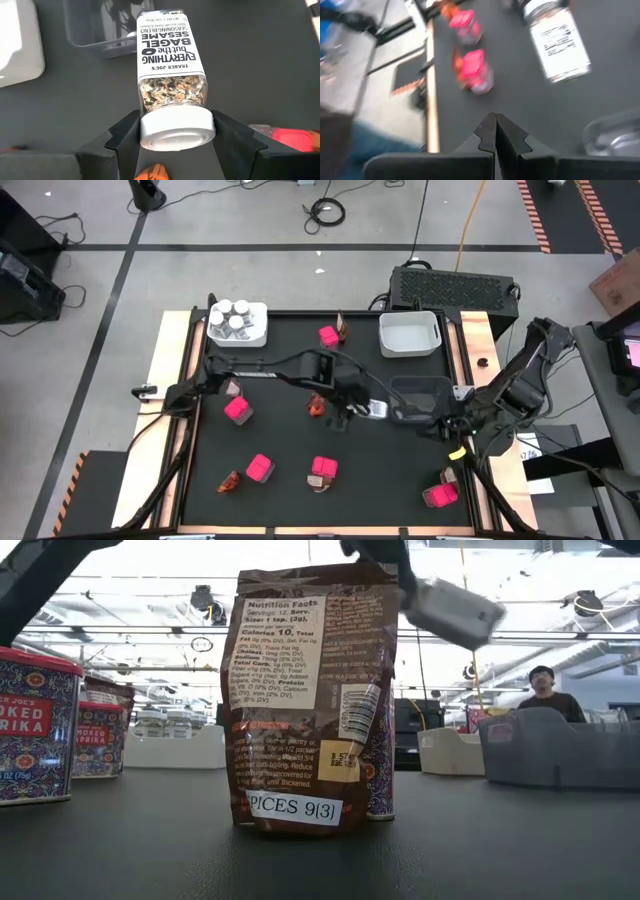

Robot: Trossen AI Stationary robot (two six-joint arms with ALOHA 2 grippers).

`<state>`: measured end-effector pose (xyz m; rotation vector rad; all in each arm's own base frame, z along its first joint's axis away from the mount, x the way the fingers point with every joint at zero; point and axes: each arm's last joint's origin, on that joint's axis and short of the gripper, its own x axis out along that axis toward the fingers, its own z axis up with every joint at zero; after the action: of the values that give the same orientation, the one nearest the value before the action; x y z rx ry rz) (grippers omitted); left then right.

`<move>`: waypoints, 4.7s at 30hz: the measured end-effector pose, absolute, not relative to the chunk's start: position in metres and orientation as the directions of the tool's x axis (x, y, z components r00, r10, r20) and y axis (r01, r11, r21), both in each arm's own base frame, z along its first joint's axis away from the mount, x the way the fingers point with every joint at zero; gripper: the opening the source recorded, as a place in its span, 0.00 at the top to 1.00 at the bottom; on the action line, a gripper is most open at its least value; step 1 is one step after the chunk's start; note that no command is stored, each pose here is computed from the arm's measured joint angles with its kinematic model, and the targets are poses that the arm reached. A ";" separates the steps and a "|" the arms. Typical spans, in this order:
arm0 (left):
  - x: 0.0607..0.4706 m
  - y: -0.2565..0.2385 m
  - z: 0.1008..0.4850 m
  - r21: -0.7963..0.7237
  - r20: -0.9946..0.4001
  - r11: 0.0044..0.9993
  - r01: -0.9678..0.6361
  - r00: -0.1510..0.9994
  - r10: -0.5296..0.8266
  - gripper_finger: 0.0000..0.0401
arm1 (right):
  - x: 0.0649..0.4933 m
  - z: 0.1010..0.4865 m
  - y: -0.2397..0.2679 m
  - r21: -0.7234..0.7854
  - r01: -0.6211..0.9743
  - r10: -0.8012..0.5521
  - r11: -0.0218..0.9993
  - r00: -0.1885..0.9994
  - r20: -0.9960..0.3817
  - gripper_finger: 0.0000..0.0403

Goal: Sort spices by type
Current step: Put the white seasoning bottle into the left white bin

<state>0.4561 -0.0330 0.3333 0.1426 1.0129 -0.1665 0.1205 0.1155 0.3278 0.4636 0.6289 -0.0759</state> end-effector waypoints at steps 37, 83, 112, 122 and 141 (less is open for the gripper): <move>0.426 -0.025 0.386 0.028 -0.773 0.984 0.174 0.629 -0.089 0.49 | 0.200 0.305 0.104 0.141 0.426 -0.301 0.893 0.801 -0.517 1.00; 0.286 0.101 0.463 0.197 -0.832 0.956 -0.218 0.479 0.281 0.49 | 0.194 0.343 0.094 0.134 0.253 -0.165 0.958 0.870 -0.464 1.00; 0.260 0.155 0.461 0.091 -0.834 0.762 -0.642 0.368 0.410 0.49 | 0.194 0.343 0.094 0.134 0.254 -0.166 0.958 0.870 -0.463 1.00; 0.214 0.232 0.424 -0.029 -0.920 0.517 -0.856 0.225 0.322 0.49 | 0.196 0.343 0.089 0.030 0.285 -0.243 0.958 0.864 -0.442 1.00; 0.218 0.252 0.321 0.078 -0.992 0.617 -0.783 -0.001 0.125 0.49 | 0.202 0.347 0.082 -0.016 0.279 -0.261 0.960 0.875 -0.409 1.00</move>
<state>0.2179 0.2520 0.3215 -0.6058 1.3981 0.7864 0.2016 0.0821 0.3475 0.0439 0.4206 -0.2820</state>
